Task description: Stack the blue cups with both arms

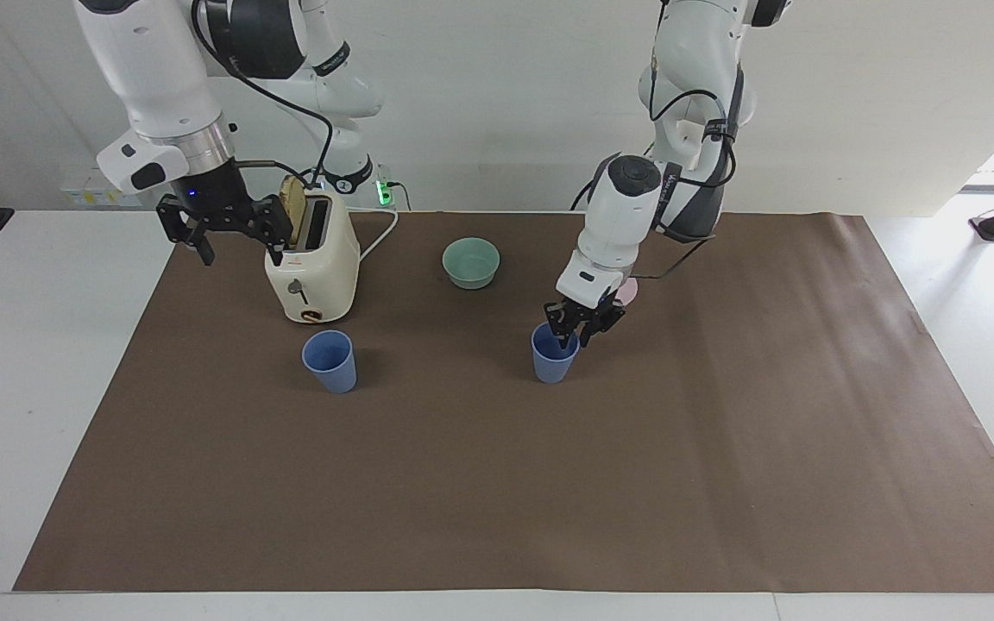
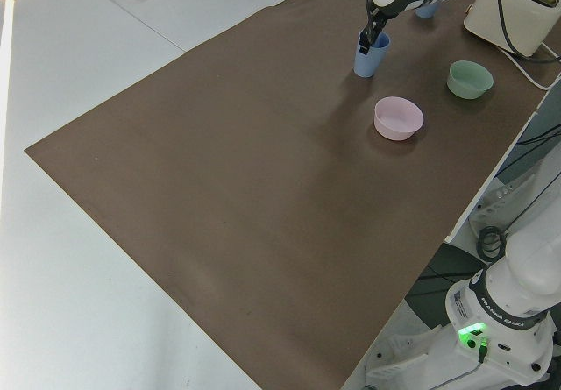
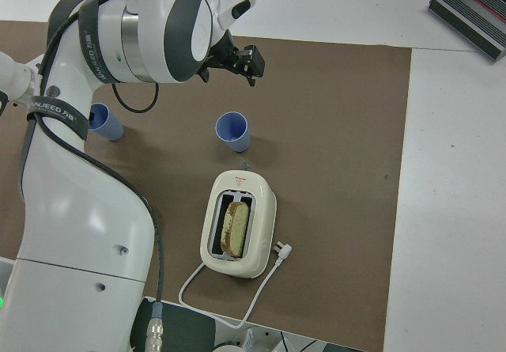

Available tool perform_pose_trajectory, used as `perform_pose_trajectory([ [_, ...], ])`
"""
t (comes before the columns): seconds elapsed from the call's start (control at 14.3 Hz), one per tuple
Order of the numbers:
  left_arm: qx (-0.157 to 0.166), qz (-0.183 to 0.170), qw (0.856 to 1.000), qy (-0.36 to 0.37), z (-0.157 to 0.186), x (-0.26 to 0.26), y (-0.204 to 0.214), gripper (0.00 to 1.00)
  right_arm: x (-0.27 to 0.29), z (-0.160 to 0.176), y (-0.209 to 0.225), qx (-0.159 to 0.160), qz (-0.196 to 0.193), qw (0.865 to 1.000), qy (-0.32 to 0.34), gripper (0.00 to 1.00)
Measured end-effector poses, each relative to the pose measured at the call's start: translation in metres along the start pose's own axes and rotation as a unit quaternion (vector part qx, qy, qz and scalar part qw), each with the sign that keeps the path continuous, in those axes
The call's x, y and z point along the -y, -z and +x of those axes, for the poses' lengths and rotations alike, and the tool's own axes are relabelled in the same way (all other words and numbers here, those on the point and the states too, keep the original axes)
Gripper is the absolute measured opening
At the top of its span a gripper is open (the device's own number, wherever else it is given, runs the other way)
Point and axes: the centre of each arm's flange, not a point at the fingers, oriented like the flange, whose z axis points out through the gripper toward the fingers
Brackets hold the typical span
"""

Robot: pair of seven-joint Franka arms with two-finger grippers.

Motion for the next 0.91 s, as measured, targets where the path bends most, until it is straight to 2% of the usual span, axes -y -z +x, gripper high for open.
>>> perform_pose_trajectory([
  [0.14,-0.009,-0.005,1.000,0.003,0.007,0.004,0.013,0.77,0.002,0.003,-0.022,0.004,0.002,1.000,0.002,1.00],
  [0.21,-0.013,-0.006,1.000,0.003,0.011,0.009,0.026,0.90,0.003,0.004,-0.036,0.010,0.002,1.000,0.003,1.00],
  [0.28,-0.012,-0.004,1.000,0.000,0.017,0.019,0.043,0.99,0.005,0.005,-0.053,0.018,0.003,1.000,0.005,1.00],
  [0.63,0.007,0.012,0.999,-0.036,0.047,0.114,0.151,1.00,0.009,0.014,-0.132,0.029,0.011,0.999,0.009,1.00],
  [0.91,0.024,0.022,0.997,-0.069,0.073,0.183,0.200,1.00,0.010,0.012,-0.173,0.035,0.014,0.999,0.009,1.00],
])
